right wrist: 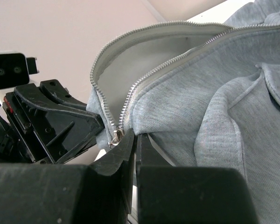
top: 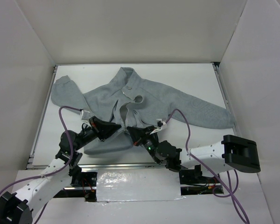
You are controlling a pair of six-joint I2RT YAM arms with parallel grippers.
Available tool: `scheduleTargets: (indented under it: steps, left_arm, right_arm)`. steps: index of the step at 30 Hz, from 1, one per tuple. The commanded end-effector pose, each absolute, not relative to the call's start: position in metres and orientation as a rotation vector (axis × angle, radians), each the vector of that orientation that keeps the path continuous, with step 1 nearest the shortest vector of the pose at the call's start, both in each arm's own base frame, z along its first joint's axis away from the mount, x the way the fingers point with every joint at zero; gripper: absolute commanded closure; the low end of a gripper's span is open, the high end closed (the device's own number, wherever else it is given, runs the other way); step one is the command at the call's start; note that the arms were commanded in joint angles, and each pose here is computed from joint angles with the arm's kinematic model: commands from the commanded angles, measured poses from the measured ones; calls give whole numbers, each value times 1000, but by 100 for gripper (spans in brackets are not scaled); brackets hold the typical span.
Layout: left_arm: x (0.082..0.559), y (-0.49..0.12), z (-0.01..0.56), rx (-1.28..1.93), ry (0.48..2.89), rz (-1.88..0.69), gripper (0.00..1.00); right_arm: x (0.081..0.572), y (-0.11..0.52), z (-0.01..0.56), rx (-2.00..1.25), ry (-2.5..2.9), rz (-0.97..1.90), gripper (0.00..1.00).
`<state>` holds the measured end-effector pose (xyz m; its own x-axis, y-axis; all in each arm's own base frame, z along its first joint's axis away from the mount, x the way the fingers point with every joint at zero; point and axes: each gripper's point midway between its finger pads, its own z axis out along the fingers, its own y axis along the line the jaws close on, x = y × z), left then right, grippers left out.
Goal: Zip up the jacket
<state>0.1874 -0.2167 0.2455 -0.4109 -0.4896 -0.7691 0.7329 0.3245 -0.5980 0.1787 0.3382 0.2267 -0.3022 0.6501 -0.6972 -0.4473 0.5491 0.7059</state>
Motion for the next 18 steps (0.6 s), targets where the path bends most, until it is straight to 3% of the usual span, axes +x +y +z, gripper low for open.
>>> scheduleTargets:
  steps: [1, 18]
  left_arm:
    - [175, -221, 261, 353, 1367, -1371, 100]
    - [167, -228, 245, 522, 1429, -1319, 100]
  right_arm:
    - [177, 343, 269, 229, 1455, 1189, 100]
    - [165, 342, 271, 92, 1523, 1192, 100]
